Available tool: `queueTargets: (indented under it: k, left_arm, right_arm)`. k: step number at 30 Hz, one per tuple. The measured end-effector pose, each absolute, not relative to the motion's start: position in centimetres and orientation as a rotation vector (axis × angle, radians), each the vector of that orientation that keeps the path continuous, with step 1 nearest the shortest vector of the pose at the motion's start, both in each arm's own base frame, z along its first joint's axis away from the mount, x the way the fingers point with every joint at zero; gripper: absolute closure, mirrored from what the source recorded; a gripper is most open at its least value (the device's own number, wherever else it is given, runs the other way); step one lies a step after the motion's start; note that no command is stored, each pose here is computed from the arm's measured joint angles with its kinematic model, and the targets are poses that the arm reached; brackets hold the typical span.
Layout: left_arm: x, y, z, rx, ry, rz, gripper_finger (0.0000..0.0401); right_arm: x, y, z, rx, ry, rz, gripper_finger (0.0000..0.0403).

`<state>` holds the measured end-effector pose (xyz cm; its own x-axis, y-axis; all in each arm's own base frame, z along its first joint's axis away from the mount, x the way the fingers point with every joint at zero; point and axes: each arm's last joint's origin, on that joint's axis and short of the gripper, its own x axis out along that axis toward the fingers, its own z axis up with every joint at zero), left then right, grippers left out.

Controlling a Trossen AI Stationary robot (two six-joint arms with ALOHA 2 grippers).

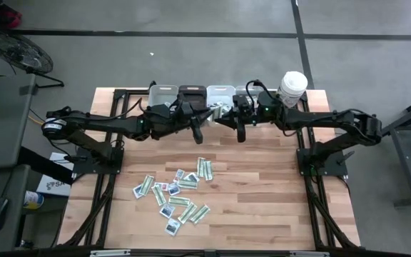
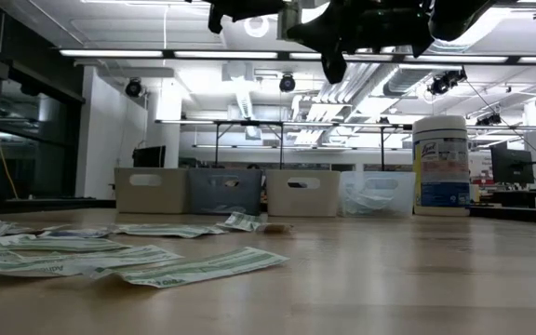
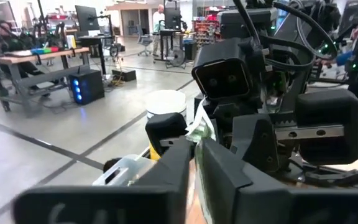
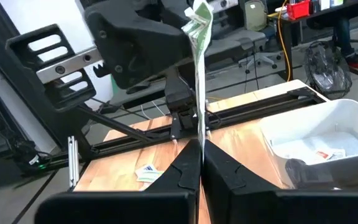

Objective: Pick & Place First Aid Supplies
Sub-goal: Put the green bandage into the transparent bin

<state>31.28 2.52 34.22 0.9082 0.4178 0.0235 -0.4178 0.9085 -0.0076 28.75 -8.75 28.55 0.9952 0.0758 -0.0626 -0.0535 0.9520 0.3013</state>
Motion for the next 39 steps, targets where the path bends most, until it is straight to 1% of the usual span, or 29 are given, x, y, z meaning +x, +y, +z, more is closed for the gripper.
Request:
queueTargets:
  k: [3, 9, 13, 19, 24, 29, 34, 39]
  left_arm:
    - [31.3, 2.5, 34.2, 0.015, -0.021, 0.439, 0.0316]
    - [30.8, 2.7, 34.3, 0.041, 0.001, 0.521, 0.0228]
    - [29.4, 2.9, 35.3, 0.080, 0.017, 0.594, 0.0197]
    - [25.9, 2.9, 36.7, 0.105, 0.105, 0.682, 0.0192]
    - [23.5, 2.9, 37.1, 0.129, 0.189, 0.710, 0.0192]
    - [22.3, 2.9, 36.7, 0.155, 0.264, 0.736, 0.0192]
    - [22.1, 2.9, 36.0, 0.182, 0.328, 0.748, 0.0192]
    - [21.8, 3.0, 35.6, 0.226, 0.393, 0.756, 0.0192]
  right_arm:
    - [28.6, -9.1, 28.4, 0.312, 0.086, 0.052, 0.0402]
    - [28.0, -10.5, 27.8, 0.371, 0.139, -0.009, 0.0402]
    - [27.3, -11.7, 27.3, 0.430, 0.193, -0.080, 0.0402]
    - [25.7, -13.6, 26.2, 0.508, 0.302, -0.287, 0.0402]
    - [23.9, -15.1, 24.7, 0.581, 0.431, -0.487, 0.0403]
    - [22.0, -16.5, 23.6, 0.621, 0.538, -0.675, 0.0403]
    - [20.0, -18.0, 22.9, 0.714, 0.599, -0.785, 0.0403]
    - [18.3, -18.8, 22.3, 0.835, 0.636, -0.824, 0.0403]
